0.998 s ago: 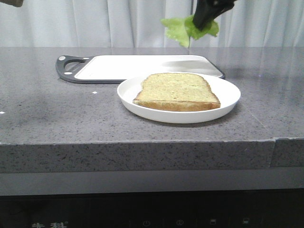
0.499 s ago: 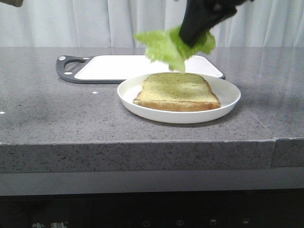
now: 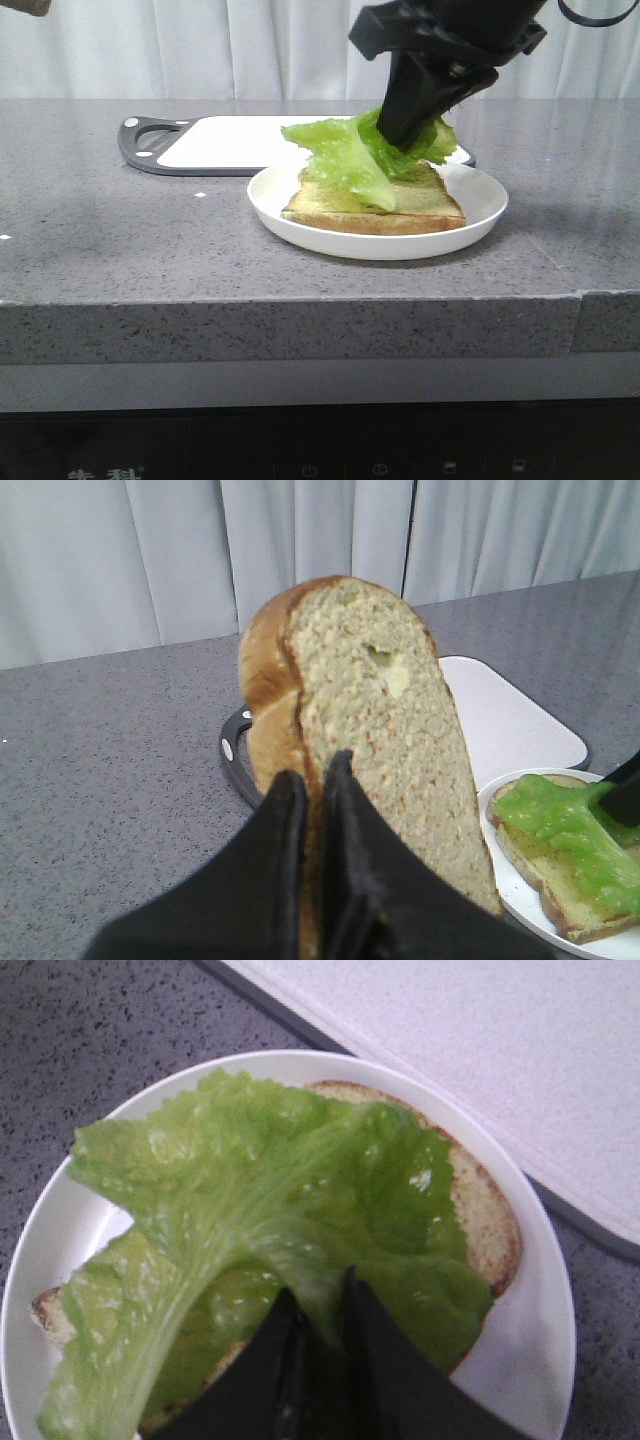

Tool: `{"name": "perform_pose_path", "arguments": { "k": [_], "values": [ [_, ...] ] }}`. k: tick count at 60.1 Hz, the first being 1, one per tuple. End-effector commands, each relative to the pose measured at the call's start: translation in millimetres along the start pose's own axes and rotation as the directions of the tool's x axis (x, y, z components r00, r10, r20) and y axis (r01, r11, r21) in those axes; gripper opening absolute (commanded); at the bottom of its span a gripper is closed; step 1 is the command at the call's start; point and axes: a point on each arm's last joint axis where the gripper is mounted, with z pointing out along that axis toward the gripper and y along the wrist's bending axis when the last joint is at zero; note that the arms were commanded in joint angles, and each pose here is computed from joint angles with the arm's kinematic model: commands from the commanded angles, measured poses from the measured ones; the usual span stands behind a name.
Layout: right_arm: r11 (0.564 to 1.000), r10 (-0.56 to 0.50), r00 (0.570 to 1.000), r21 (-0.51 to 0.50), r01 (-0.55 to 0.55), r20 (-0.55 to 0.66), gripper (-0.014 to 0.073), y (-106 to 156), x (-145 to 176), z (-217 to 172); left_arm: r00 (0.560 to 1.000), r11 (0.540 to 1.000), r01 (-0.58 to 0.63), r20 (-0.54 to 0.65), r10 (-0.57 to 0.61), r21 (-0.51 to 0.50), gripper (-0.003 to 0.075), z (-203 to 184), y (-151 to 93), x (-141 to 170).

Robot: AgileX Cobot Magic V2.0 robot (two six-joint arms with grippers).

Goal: Left arm grabs bread, right arm adds lettuce
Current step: 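Lift the lettuce with the right gripper and carry it over the bread, then open the right gripper to drop the lettuce onto the bottom slice, then lower the held bread slice with the left gripper onto the lettuce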

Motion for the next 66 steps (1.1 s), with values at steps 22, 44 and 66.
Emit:
{"name": "perform_pose_path", "arguments": {
  "k": [22, 44, 66],
  "values": [
    [1.0, -0.018, 0.987, 0.027, 0.014, 0.157, 0.0406, 2, -18, -31, 0.996, 0.999, 0.008, 0.084, -0.011, 0.032, -0.0021, -4, -2, -14],
    [0.998, -0.055, 0.929, 0.058, 0.036, 0.366, 0.0156, 16, -15, -117, 1.0, 1.0, 0.023, 0.009, -0.023, 0.008, -0.0021, 3, -2, -7],
    [0.996, -0.059, 0.835, 0.093, 0.009, 0.548, -0.006, 32, 62, -184, 0.955, 0.967, 0.247, -0.184, -0.232, 0.063, -0.002, 48, -24, -18]
  ]
}}
